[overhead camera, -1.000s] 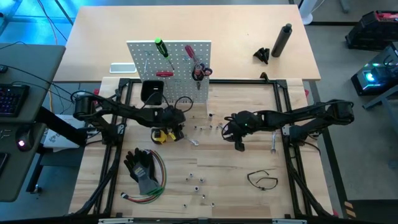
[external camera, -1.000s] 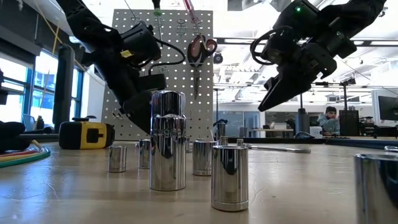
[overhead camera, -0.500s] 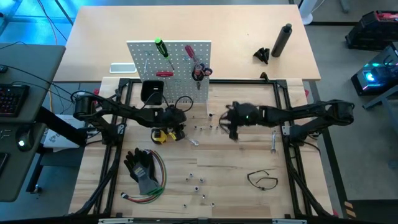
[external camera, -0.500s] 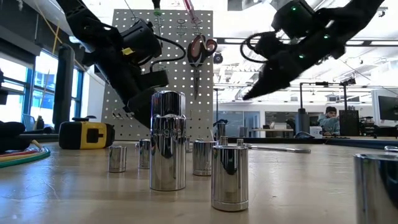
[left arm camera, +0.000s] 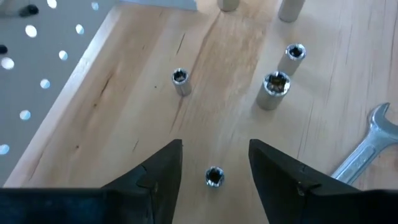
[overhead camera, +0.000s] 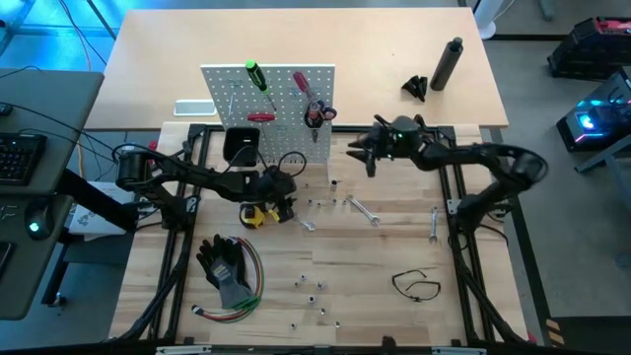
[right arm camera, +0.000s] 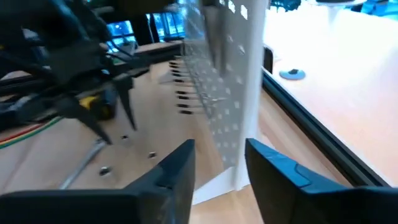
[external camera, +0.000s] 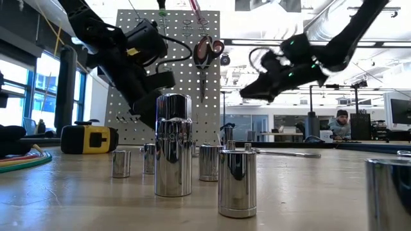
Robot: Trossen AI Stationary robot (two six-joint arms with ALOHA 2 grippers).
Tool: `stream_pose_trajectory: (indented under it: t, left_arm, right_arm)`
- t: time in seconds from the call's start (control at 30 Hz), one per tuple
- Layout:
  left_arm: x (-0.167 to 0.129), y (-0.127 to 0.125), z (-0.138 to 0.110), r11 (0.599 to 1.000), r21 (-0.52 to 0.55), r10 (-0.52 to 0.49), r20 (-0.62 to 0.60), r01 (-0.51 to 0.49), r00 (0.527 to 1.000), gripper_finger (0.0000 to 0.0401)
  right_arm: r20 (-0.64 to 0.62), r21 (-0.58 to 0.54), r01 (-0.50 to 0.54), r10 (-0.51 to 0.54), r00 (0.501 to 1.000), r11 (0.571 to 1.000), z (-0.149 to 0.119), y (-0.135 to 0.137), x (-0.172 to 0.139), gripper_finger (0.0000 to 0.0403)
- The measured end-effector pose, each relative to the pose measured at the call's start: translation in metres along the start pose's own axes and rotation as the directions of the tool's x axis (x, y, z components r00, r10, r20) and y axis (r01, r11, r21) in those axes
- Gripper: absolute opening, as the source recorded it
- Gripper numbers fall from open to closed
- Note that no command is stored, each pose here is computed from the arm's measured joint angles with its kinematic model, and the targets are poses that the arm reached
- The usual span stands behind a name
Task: Hang tools onto peg board
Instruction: Adjust the white peg board
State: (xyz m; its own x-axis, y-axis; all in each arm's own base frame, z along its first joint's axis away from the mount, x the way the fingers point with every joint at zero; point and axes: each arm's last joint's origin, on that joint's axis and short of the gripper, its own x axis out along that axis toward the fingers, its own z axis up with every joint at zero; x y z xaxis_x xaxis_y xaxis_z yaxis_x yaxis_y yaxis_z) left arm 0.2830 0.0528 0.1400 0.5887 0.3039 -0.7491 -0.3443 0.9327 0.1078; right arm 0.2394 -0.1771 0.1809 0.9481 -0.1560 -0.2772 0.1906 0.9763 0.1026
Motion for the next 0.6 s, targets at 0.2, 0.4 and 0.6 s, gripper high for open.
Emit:
stream_pose_trajectory:
  t: [0.2, 0.4, 0.6]
  left_arm:
    - [0.000, 0.000, 0.000, 1.000, 0.006, 0.001, 0.000, -0.001, 1.000, 0.0180]
    - [0.000, 0.000, 0.000, 1.000, 0.006, 0.001, 0.000, -0.001, 1.000, 0.0180]
    - [0.000, 0.001, 0.001, 1.000, 0.022, 0.001, 0.014, -0.002, 1.000, 0.0180]
  right_arm:
    - [-0.020, 0.010, 0.024, -0.024, 1.000, 1.000, 0.000, -0.031, 0.036, 0.0181]
    - [0.001, -0.042, -0.004, 0.004, 1.000, 0.999, 0.013, -0.050, 0.057, 0.0190]
    - [-0.013, -0.094, -0.064, 0.063, 0.998, 0.994, 0.028, -0.052, 0.075, 0.0190]
